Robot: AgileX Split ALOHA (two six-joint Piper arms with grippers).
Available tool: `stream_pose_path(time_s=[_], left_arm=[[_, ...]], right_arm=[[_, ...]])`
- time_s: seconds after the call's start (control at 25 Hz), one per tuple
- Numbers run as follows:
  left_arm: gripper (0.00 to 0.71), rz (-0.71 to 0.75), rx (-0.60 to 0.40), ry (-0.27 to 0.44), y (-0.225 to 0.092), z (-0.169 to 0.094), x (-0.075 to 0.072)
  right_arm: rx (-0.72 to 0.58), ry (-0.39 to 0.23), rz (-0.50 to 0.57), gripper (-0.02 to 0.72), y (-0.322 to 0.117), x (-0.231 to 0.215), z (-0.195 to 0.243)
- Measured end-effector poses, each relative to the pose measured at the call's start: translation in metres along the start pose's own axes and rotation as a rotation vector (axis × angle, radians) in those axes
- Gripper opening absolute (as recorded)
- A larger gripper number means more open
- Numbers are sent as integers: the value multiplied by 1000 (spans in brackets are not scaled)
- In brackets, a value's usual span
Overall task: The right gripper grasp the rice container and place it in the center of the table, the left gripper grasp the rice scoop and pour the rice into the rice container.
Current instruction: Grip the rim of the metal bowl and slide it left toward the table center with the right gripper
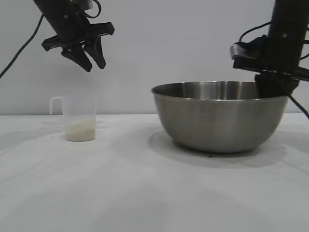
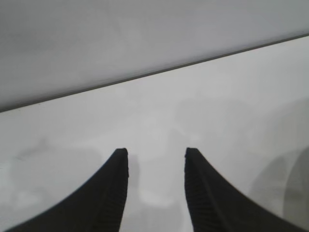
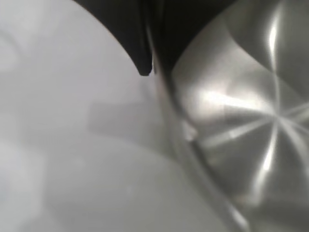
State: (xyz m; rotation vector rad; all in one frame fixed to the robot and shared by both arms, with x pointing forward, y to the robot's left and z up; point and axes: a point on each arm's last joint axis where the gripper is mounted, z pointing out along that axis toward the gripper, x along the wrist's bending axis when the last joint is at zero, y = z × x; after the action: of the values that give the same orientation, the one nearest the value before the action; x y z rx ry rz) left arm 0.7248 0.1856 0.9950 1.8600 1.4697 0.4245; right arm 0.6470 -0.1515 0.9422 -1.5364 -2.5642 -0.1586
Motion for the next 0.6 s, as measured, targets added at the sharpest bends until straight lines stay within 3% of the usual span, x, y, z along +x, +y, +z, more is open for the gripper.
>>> stream_pose_path(time_s=[0.24, 0.28, 0.32, 0.44, 0.52, 0.6], left_arm=[[237, 0, 3, -1, 0, 0, 0], [237, 0, 3, -1, 0, 0, 0], [237, 0, 3, -1, 0, 0, 0], [237, 0, 5, -2, 0, 0, 0], [237, 0, 9, -3, -1, 0, 0], [237, 0, 13, -4, -1, 0, 0]], right_arm=[[24, -32, -106, 0, 3, 37, 6], [25, -35, -107, 60, 3, 37, 6], [25, -37, -105, 60, 3, 36, 6], [3, -45, -100, 255, 1, 33, -5], [-28, -47, -98, 345, 0, 33, -18], [-73, -30, -87, 361, -3, 35, -35]])
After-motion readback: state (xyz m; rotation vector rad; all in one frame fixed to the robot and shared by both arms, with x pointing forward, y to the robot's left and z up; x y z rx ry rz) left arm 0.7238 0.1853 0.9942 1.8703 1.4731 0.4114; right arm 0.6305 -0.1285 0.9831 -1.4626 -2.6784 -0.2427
